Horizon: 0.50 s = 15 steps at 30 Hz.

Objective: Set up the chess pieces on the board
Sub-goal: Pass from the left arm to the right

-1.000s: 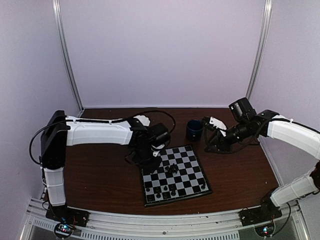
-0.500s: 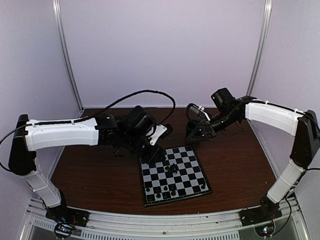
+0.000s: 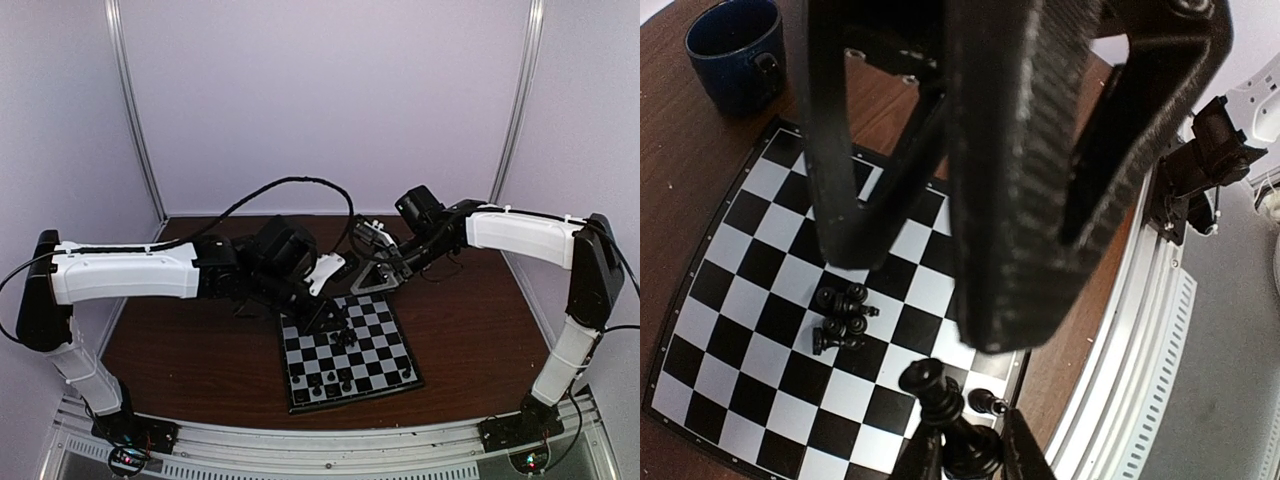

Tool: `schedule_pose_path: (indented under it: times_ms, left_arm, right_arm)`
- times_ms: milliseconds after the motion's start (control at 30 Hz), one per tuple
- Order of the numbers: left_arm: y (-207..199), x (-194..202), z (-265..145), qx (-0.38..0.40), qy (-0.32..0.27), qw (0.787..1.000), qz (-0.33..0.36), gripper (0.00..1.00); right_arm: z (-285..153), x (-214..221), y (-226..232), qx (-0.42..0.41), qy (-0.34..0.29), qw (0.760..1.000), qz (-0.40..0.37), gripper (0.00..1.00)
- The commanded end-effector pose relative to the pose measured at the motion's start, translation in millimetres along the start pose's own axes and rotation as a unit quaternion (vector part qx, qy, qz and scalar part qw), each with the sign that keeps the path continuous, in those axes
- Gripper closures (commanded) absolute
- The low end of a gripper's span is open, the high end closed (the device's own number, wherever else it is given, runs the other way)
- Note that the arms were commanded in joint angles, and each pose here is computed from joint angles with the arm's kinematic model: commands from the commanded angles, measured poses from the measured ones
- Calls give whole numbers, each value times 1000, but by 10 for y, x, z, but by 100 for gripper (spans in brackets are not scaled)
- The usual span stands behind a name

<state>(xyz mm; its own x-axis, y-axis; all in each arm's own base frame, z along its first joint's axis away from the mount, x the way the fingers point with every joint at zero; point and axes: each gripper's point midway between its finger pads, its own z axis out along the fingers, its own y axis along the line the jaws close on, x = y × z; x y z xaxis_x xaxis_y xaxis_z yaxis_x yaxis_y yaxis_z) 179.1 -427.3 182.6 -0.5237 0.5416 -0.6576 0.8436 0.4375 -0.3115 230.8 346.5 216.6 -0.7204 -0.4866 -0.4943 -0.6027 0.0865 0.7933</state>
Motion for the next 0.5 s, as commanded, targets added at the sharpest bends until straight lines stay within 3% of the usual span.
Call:
schedule_pose_path:
  times_ms: [0, 467]
  left_arm:
    - [-138, -158, -117, 25, -39, 999, 24, 88]
    - [-191, -245, -208, 26, -63, 997, 34, 88]
  right_arm:
    - [16, -82, 111, -25, -12, 1000, -1, 47]
    - [220, 33, 96, -32, 13, 999, 9, 50]
